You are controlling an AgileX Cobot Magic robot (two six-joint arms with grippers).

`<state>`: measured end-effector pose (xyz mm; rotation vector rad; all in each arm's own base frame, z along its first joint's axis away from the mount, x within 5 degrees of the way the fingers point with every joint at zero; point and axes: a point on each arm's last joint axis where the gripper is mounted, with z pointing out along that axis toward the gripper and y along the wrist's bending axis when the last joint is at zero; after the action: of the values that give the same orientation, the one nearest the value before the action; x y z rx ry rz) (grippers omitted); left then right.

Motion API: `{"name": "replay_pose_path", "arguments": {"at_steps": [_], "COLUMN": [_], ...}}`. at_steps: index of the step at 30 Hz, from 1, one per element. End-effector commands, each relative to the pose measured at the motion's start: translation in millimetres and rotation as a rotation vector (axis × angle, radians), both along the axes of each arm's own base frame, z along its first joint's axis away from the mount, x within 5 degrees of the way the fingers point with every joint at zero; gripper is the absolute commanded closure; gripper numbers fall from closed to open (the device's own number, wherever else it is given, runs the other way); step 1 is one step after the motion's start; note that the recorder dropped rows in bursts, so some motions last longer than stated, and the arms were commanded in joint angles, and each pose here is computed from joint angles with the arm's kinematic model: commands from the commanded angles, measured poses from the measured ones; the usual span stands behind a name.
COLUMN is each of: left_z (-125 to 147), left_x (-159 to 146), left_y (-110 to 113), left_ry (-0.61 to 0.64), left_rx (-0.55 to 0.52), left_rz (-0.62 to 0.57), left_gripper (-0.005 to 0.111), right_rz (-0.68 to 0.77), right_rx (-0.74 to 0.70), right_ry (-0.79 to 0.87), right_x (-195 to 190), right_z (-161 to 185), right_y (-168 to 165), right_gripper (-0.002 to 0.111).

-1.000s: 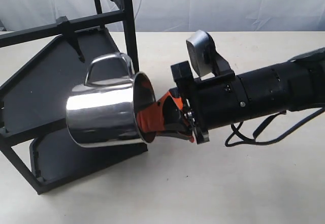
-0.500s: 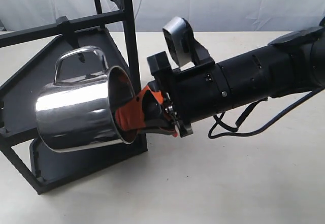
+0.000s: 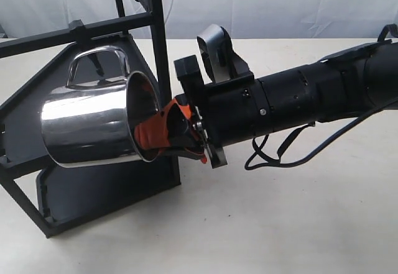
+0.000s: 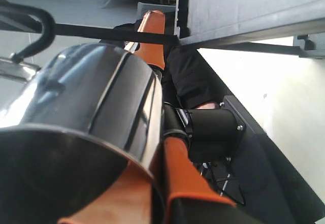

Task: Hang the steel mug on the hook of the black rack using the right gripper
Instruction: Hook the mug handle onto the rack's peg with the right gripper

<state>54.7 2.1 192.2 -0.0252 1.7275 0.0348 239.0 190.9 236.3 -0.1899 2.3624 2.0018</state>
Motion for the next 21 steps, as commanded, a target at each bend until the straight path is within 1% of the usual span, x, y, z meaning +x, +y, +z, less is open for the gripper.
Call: {"name": "replay_pose_path", "arguments": {"at_steps": [1,15,18,21], "left_z": [-0.7,-0.7,-0.7,-0.7], "left_x": [0.7,0.7,0.7,0.7], "left_y": [-0.2,-0.2,-0.2,-0.2], "left_ry": [-0.005,-0.005,-0.005,-0.005], "left_rx": [-0.008,-0.008,-0.008,-0.008], "left_rz": [-0.001,-0.001,-0.001,-0.001], "left_gripper": [0.107,0.107,0.107,0.107], "right_rz": [-0.007,-0.011,-0.013,-0.005], "right_rx": [0.04,0.037,0.017,0.012], "right_ry": [-0.002,0.029,0.031,0.067], "right_x": [1.2,0.8,1.7,4.7], "right_z": [5.1,4.6,1.1,-9.2], "right_y": [1.1,1.0,1.1,2.7], "right_gripper": [0.109,0.109,0.109,0.109]}}
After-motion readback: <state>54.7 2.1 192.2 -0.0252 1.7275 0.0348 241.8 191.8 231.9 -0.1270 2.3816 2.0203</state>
